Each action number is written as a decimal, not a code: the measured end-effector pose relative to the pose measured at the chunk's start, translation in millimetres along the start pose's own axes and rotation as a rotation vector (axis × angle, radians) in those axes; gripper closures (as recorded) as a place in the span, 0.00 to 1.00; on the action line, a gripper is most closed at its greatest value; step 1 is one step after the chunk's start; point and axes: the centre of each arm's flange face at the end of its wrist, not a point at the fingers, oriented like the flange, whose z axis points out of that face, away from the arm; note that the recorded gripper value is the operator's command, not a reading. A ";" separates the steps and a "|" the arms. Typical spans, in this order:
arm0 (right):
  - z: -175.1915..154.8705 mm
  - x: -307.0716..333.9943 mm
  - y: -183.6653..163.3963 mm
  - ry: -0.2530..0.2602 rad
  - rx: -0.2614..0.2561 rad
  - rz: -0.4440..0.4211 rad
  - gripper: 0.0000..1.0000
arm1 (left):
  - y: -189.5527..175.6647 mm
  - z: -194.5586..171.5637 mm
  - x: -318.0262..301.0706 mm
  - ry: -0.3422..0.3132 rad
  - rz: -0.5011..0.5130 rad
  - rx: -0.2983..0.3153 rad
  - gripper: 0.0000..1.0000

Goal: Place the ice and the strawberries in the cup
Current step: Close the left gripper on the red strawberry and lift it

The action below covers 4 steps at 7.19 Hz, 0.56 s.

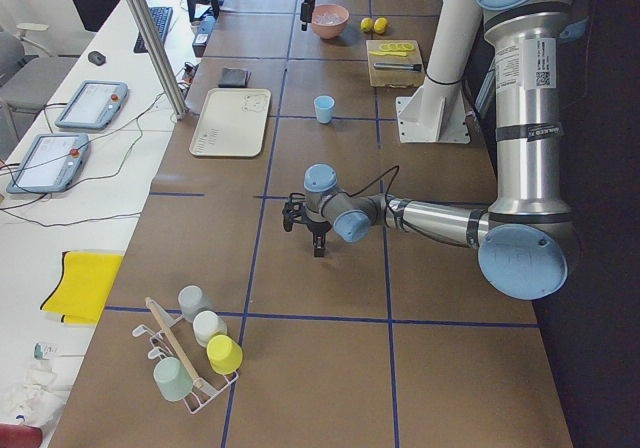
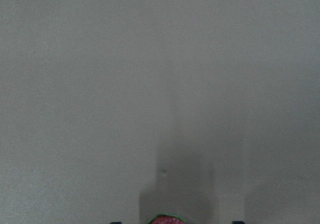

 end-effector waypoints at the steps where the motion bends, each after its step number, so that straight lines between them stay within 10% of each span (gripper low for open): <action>1: -0.3 -0.1 0.2 -0.001 -0.001 0.000 0.01 | 0.2 0.2 0.1 0.000 0.000 -0.001 0.96; 4: -3.2 -1.3 1.9 -0.007 -0.003 -0.001 0.01 | -0.1 -3.8 4.9 0.011 -0.008 0.005 1.00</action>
